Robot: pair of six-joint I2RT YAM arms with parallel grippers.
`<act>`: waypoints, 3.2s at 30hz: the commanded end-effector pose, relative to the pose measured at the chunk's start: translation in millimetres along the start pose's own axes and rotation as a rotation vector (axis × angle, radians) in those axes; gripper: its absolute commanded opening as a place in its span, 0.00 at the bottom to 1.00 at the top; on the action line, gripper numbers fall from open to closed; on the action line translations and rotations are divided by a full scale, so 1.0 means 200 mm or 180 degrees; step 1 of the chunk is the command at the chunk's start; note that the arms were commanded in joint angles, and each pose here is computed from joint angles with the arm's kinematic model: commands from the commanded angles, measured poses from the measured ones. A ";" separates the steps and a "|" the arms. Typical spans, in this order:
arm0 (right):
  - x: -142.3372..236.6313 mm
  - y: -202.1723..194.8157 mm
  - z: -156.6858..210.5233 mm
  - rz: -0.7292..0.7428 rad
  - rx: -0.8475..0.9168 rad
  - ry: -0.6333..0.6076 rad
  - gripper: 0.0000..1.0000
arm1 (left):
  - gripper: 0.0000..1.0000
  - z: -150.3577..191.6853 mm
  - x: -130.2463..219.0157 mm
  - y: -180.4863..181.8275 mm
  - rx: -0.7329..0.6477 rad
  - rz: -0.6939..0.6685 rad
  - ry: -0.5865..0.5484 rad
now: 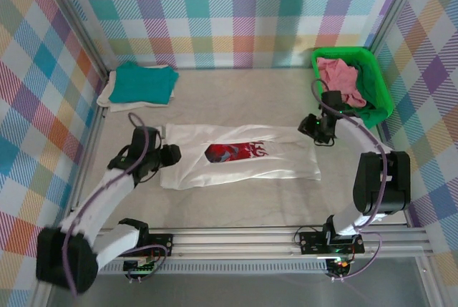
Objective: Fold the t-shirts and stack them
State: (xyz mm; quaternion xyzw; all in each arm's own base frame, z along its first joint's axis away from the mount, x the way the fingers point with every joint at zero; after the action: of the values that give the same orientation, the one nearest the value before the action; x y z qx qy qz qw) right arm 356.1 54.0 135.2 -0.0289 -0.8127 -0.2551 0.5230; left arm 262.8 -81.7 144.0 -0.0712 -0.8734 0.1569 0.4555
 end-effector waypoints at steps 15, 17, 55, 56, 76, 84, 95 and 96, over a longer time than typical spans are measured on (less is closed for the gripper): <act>-0.08 0.31 0.02 -0.0409 0.0605 -0.0018 0.46 | 0.58 -0.15 -0.17 0.26 0.0294 -0.0694 0.0043; -0.08 0.31 0.02 -0.0419 0.0607 -0.0029 0.46 | 0.56 -0.15 -0.23 0.26 0.0237 -0.0672 0.0130; -0.11 0.37 -0.03 -0.0486 0.0542 0.0018 0.47 | 0.01 0.40 -0.09 -0.60 -0.1391 0.0656 0.0889; -0.12 0.37 -0.03 -0.0492 0.0541 0.0024 0.47 | 0.08 0.41 -0.10 -0.60 -0.1433 0.0615 0.0934; -0.37 0.72 0.20 -0.0329 0.1789 0.0762 0.09 | 0.14 -0.11 -0.49 0.00 0.0492 -0.0695 0.0326; -0.60 0.57 0.19 0.0189 0.1463 0.0946 0.05 | 0.07 -0.18 -0.81 0.03 0.0524 -0.0835 0.0451; -0.54 0.29 0.51 0.0327 0.0759 0.1354 0.05 | 0.07 -0.79 -1.35 -0.39 -0.0272 -0.0213 0.0383; -0.51 0.30 0.56 0.0282 0.0711 0.1420 0.06 | 0.07 -0.86 -1.40 -0.45 -0.0345 -0.0105 0.0323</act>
State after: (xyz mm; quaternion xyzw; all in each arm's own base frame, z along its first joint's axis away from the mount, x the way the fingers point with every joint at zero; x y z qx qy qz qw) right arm 374.1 176.7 55.8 0.0782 -0.7560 -0.1230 0.6381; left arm 562.1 -189.8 68.5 -0.0479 -0.8762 0.1390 0.4589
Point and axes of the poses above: each hand's point on the last joint's axis, 136 mm out from that joint toward the fingers, its own x axis back along the fingers, its own y axis along the line the jaws close on, z = x × y, the point moved 4 cm from there along x, back along the fingers, and after that the axes turned 2 degrees about -x, right-handed, at the moved point
